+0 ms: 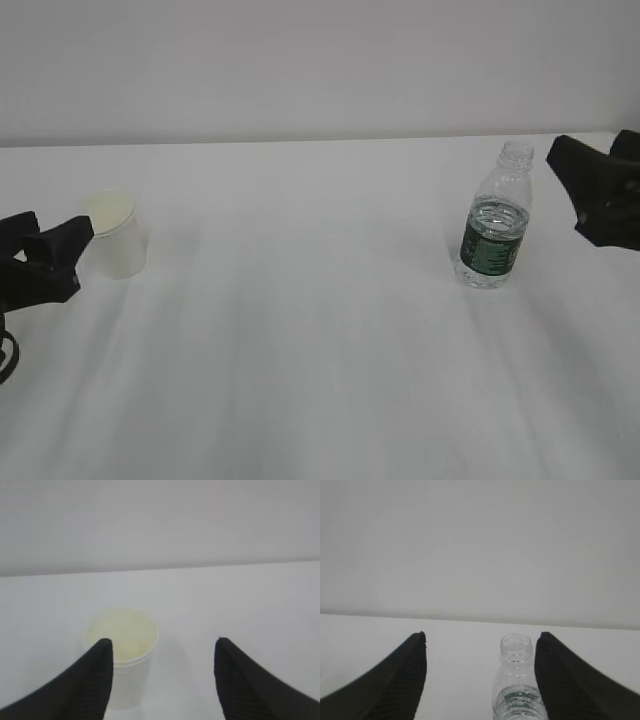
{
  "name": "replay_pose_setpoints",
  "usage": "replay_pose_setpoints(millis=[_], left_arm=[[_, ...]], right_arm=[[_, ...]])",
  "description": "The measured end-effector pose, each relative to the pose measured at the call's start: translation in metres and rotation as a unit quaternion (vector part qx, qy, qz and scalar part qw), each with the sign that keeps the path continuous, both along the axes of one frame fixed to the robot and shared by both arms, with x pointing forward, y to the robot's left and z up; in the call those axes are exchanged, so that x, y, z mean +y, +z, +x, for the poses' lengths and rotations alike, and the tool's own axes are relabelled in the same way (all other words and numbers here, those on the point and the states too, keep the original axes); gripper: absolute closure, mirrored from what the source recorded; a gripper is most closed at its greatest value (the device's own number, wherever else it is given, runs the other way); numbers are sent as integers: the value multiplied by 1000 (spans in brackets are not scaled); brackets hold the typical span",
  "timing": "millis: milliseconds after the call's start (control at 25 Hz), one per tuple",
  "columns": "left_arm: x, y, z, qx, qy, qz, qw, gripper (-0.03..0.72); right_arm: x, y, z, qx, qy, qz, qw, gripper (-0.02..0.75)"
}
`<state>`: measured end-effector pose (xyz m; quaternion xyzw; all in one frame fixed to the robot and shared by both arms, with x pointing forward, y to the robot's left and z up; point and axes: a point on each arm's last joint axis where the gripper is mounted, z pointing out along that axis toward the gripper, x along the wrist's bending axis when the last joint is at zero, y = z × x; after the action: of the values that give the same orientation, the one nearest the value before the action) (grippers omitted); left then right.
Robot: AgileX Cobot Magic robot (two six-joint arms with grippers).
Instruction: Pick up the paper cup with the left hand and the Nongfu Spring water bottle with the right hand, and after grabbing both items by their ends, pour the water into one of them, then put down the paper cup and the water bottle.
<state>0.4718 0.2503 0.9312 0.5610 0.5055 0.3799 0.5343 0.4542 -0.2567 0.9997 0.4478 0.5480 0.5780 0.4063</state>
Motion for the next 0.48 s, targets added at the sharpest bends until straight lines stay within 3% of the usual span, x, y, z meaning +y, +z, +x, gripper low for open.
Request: replay_pose_setpoints(millis=[480], left_arm=[[-1,-32,2,63,-3,15,998,239]], right_arm=[[5,-58,9,61,23,10,998,220]])
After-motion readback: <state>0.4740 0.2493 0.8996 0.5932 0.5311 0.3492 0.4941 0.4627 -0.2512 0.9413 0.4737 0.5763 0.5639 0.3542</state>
